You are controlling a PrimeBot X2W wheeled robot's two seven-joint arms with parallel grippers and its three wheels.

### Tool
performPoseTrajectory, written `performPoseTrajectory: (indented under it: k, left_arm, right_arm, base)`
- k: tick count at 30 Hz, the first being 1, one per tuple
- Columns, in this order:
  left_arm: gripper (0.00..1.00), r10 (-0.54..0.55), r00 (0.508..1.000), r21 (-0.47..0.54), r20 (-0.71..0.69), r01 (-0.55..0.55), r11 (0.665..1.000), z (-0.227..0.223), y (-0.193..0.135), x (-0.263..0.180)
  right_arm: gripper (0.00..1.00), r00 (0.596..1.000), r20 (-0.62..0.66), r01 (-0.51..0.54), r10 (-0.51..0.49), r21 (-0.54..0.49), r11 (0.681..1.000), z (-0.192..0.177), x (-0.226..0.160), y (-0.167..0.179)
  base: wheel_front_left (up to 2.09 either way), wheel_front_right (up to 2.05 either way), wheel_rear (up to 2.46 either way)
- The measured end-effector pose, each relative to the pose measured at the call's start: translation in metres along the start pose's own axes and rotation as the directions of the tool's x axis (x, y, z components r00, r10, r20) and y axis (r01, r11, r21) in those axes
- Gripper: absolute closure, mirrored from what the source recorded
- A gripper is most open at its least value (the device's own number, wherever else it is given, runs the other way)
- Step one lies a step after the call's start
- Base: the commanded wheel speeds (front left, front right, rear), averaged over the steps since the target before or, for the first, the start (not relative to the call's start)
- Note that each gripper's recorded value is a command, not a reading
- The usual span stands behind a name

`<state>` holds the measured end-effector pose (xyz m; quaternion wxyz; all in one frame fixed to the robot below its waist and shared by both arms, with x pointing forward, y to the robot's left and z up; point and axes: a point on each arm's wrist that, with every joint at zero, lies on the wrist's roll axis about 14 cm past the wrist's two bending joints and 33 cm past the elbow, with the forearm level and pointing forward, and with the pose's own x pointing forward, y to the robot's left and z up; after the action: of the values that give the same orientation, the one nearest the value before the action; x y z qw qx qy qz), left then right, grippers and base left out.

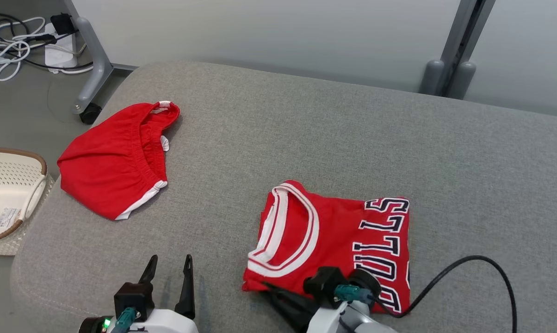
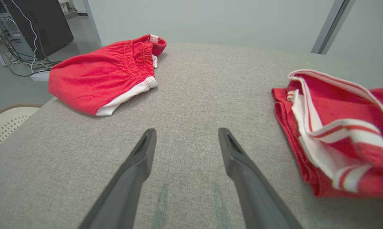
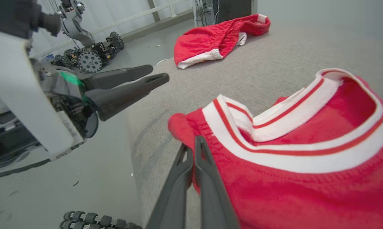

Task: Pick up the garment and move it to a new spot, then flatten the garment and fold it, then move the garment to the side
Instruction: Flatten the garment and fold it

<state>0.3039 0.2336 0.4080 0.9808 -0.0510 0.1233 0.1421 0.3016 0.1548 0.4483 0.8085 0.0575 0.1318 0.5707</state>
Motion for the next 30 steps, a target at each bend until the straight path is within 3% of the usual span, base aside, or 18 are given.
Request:
performPoseTrajectory:
  k: [1, 2, 3, 4, 10, 14, 16, 19, 22, 27, 30]
  left_arm:
    - [0.00, -0.005, 1.000, 0.001, 0.000, 0.005, 1.000, 0.000, -0.002, 0.000]
    - [0.00, -0.009, 1.000, 0.001, 0.000, 0.009, 1.000, 0.000, -0.003, 0.000]
    - [0.00, -0.013, 1.000, -0.001, -0.003, 0.013, 1.000, -0.001, -0.004, 0.000]
    - [0.00, -0.019, 1.000, -0.001, -0.004, 0.019, 1.000, -0.001, -0.006, 0.001]
    - [0.00, -0.045, 0.999, 0.003, 0.011, 0.045, 0.999, 0.006, -0.016, 0.008]
    - [0.00, -0.065, 0.997, 0.016, 0.033, 0.065, 0.998, 0.013, -0.023, 0.015]
    - [0.00, -0.079, 0.996, 0.027, 0.043, 0.077, 0.997, 0.017, -0.027, 0.018]
    - [0.00, -0.106, 0.993, 0.034, 0.053, 0.104, 0.994, 0.020, -0.037, 0.021]
    - [0.00, -0.131, 0.989, 0.039, 0.060, 0.129, 0.991, 0.023, -0.045, 0.025]
    - [0.00, -0.176, 0.982, 0.056, 0.071, 0.172, 0.983, 0.027, -0.060, 0.027]
    - [0.00, -0.192, 0.979, 0.065, 0.072, 0.187, 0.980, 0.027, -0.065, 0.027]
  right_arm:
    - [1.00, 0.999, -0.024, -0.030, 0.030, -0.003, 1.000, -0.006, 0.000, 0.009]
    - [0.93, 0.998, -0.036, -0.046, 0.046, -0.005, 0.999, -0.008, 0.001, 0.014]
    - [0.41, 0.998, -0.041, -0.050, 0.049, 0.000, 0.999, -0.009, 0.001, 0.015]
    - [0.00, 0.998, -0.053, -0.046, 0.046, -0.001, 0.999, -0.012, 0.000, 0.013]
    - [0.00, 0.998, -0.028, 0.053, -0.052, 0.043, 0.998, -0.006, -0.006, -0.016]
    - [0.00, 0.959, 0.106, 0.258, -0.262, 0.050, 0.965, 0.035, -0.029, -0.083]
    - [0.00, 0.910, 0.139, 0.387, -0.391, 0.055, 0.920, 0.040, -0.059, -0.118]
    - [0.00, 0.840, 0.154, 0.510, -0.520, 0.098, 0.854, 0.030, -0.097, -0.137]
    - [0.00, 0.768, 0.179, 0.605, -0.615, 0.111, 0.788, 0.029, -0.130, -0.151]
    - [0.00, 0.617, 0.201, 0.755, -0.761, 0.122, 0.644, 0.024, -0.196, -0.171]
    - [0.00, 0.555, 0.202, 0.803, -0.807, 0.125, 0.583, 0.018, -0.223, -0.172]
  base:
    - [0.00, 0.00, 0.00]
    - [0.00, 0.00, 0.00]
    - [0.00, 0.00, 0.00]
    - [0.00, 0.00, 0.00]
    - [0.00, 0.00, 0.00]
    - [0.00, 0.00, 0.00]
    - [0.00, 0.00, 0.00]
    - [0.00, 0.00, 0.00]
    - [0.00, 0.00, 0.00]
    - [0.00, 0.00, 0.00]
    - [0.00, 0.00, 0.00]
